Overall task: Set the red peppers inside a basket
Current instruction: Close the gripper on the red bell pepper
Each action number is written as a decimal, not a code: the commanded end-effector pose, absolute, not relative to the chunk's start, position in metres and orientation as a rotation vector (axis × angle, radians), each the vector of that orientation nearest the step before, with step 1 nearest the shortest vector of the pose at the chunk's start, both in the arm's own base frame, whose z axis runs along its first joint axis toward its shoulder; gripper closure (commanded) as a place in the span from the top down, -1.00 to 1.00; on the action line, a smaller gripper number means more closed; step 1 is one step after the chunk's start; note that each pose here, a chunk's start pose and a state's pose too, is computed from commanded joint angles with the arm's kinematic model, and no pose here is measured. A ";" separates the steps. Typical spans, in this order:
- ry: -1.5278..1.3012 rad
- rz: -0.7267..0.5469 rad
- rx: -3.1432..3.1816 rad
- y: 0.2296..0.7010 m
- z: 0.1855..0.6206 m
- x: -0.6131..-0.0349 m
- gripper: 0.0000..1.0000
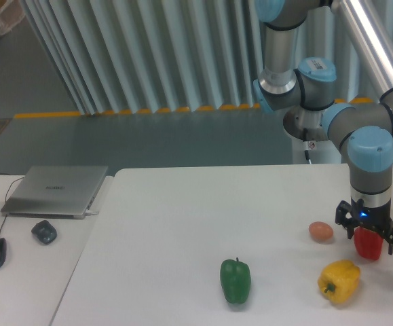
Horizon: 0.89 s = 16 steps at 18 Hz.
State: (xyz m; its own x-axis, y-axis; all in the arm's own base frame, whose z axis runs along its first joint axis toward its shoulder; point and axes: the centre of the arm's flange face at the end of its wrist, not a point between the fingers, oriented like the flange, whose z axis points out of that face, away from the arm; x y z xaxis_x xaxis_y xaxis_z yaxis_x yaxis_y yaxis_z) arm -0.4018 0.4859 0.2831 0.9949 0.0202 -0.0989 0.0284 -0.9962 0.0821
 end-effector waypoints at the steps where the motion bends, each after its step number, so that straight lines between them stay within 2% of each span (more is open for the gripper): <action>1: 0.035 -0.157 3.050 0.484 0.284 -0.404 1.00; 13: -0.029 -0.117 3.026 0.478 0.271 -0.395 1.00; 14: -0.059 -0.115 3.023 0.477 0.271 -0.395 0.96; 16: -0.080 -0.114 3.022 0.478 0.271 -0.394 0.45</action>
